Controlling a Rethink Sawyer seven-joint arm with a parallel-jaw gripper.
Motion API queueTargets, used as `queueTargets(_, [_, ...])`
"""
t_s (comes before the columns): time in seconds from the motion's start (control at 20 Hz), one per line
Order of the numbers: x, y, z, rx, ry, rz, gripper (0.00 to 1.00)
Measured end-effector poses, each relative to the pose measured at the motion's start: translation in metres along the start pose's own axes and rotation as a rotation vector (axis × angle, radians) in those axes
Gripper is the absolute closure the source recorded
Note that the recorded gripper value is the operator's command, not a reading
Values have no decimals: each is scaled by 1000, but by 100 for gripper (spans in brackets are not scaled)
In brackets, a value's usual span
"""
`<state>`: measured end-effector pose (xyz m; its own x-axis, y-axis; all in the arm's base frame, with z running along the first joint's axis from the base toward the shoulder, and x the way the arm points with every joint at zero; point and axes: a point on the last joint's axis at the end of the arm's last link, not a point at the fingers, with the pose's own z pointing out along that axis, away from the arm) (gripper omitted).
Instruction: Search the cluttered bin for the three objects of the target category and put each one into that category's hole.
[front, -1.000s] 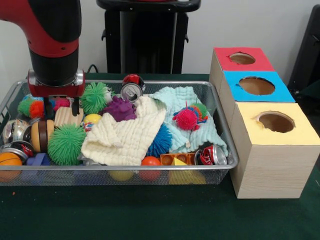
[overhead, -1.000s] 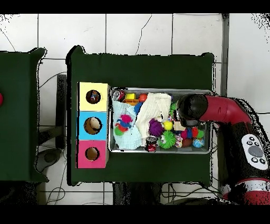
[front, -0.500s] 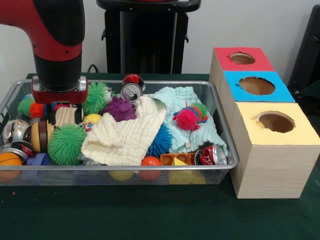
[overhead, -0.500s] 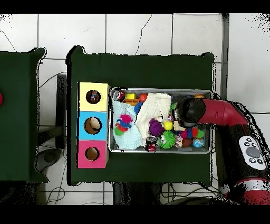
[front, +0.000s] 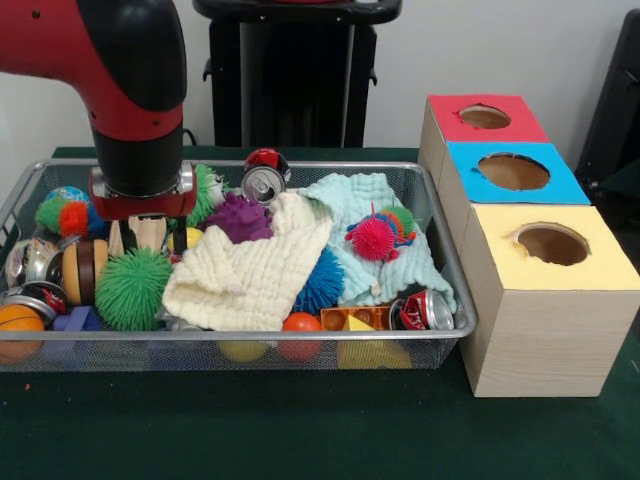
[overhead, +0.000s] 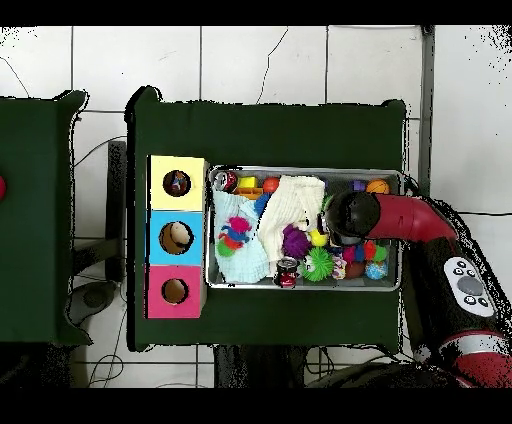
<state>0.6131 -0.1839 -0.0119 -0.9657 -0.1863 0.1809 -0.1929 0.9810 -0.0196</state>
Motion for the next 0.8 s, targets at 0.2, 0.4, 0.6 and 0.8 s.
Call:
queueTargets(0.2, [1,3,6,-9,7,-1,0])
queueTargets(0.4, [1,4,7,-9,8,-5,0])
queueTargets(0.6, [-3,11,6,-6,16,-17,0])
queueTargets(0.8, [-5,18,6,-8,29,-28,0])
